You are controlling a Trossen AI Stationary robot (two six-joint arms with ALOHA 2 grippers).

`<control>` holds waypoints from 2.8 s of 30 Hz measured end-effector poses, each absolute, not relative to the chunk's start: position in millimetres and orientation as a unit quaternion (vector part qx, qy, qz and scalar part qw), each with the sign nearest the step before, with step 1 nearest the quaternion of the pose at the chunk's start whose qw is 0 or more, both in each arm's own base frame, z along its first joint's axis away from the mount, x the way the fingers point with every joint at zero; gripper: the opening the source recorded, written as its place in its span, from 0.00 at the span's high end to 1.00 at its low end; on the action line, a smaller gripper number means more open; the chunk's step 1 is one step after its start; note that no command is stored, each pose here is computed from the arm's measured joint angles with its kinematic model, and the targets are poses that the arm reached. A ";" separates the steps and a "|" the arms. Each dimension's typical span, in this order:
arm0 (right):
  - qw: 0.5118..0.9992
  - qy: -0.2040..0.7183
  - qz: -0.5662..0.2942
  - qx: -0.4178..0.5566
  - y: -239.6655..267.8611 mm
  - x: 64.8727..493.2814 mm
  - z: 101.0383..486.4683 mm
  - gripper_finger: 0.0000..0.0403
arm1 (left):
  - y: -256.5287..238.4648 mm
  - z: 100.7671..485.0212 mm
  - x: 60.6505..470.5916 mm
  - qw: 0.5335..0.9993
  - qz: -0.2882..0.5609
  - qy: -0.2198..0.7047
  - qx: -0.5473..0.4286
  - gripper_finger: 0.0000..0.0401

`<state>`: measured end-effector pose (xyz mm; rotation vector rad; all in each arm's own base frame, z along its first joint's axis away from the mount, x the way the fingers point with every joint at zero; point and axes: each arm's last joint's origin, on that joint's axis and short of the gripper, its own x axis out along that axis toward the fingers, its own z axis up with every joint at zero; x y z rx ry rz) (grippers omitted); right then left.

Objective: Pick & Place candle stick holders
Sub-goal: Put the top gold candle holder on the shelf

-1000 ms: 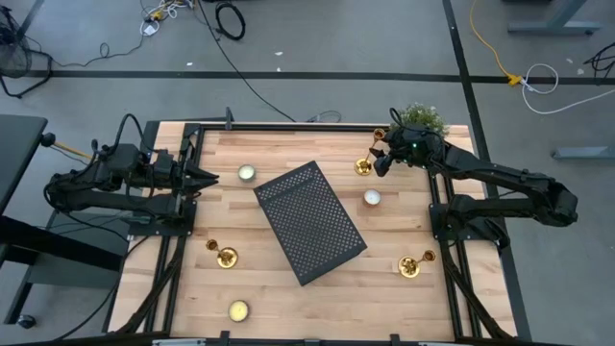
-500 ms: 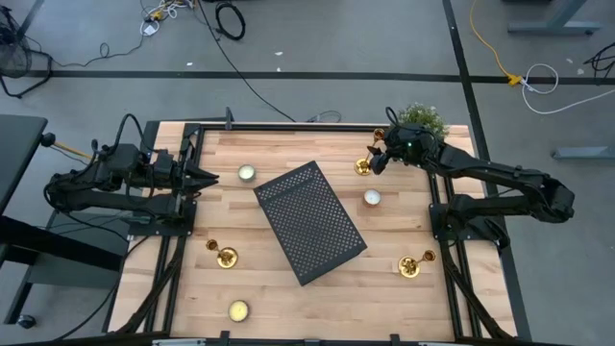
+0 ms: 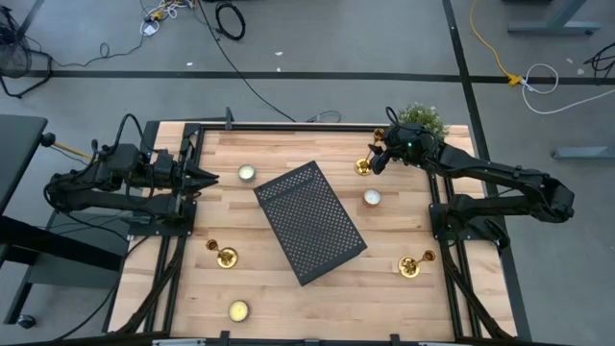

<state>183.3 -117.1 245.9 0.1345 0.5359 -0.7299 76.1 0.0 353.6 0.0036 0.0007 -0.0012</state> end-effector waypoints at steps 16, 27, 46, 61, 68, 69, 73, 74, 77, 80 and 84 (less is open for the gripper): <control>0.897 0.259 -0.352 0.065 -117.1 183.3 245.8 0.77 | -0.1 353.6 76.2 1.000 -0.001 0.000 0.002 0.89; 0.897 0.260 -0.352 0.064 -117.0 183.3 245.8 0.90 | -0.1 353.6 76.2 1.000 -0.001 0.000 0.002 0.89; 0.898 0.259 -0.352 0.064 -117.0 183.4 246.0 0.95 | 0.0 353.6 76.1 1.000 -0.001 0.000 0.002 0.89; 0.920 0.180 -0.346 0.038 -115.2 181.4 280.3 0.95 | -0.1 353.6 76.2 1.000 -0.001 0.000 0.002 0.89; 0.932 0.144 -0.331 0.033 -115.0 183.2 317.5 0.96 | -0.1 353.6 76.2 1.000 -0.001 0.000 0.002 0.89; 0.933 0.139 -0.329 0.033 -114.7 183.2 322.7 0.96 | 0.0 353.6 76.2 1.000 -0.001 0.000 0.002 0.89; 0.939 0.123 -0.320 0.031 -113.4 182.1 343.3 0.96 | -0.1 353.6 76.1 1.000 -0.001 0.000 0.002 0.89; 0.940 0.118 -0.317 0.031 -112.8 181.8 348.4 0.96 | -0.1 353.6 76.2 1.000 -0.001 0.000 0.002 0.89; 0.945 0.108 -0.308 0.031 -111.2 180.4 361.7 0.96 | 0.0 353.6 76.1 1.000 -0.001 0.000 0.002 0.89; 0.946 0.101 -0.306 0.028 -109.5 178.4 373.8 0.96 | -0.1 353.6 76.2 1.000 -0.001 0.000 0.002 0.89; 0.955 0.096 -0.281 0.021 -106.3 176.7 386.1 0.96 | 0.0 353.6 76.1 1.000 -0.001 0.000 0.002 0.89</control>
